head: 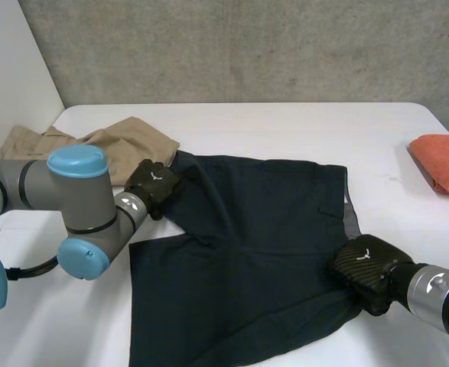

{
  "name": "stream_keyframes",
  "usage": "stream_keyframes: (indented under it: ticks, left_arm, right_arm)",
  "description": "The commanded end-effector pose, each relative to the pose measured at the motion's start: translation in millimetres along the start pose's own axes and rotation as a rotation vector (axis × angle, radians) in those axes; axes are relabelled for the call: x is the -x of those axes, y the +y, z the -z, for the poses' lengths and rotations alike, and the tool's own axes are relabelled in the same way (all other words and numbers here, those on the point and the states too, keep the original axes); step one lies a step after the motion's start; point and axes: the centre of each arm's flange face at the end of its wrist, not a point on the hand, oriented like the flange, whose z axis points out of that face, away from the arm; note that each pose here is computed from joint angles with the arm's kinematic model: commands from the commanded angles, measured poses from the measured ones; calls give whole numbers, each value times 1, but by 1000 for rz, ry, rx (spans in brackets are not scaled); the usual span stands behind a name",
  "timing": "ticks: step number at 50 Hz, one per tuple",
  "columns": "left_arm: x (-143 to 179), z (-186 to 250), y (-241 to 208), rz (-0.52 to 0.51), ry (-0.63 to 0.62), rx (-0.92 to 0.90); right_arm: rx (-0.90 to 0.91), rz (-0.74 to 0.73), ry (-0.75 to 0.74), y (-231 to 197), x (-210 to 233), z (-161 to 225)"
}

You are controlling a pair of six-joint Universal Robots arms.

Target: Fold the laundry.

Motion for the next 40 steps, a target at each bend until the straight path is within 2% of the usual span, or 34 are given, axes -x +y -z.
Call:
stream_keyframes:
  ticks: [1,14,23,32,40]
  left_arm:
    - [1,0,1,-9,-6,7]
    - [2,29,8,6,-53,118]
    - [-5,50,15,9,-25,162]
    - [20,59,-22,10,-105,49]
    - [25,55,-42,94,-117,-64]
  right_arm:
    - [4,-3,-5,2,1,-1]
    - [5,-4,-6,2,1,-2]
    - [4,-3,-5,3,2,-2]
    - [2,-1,-2,3,2,-2]
    - [3,-3,-4,4,3,-2]
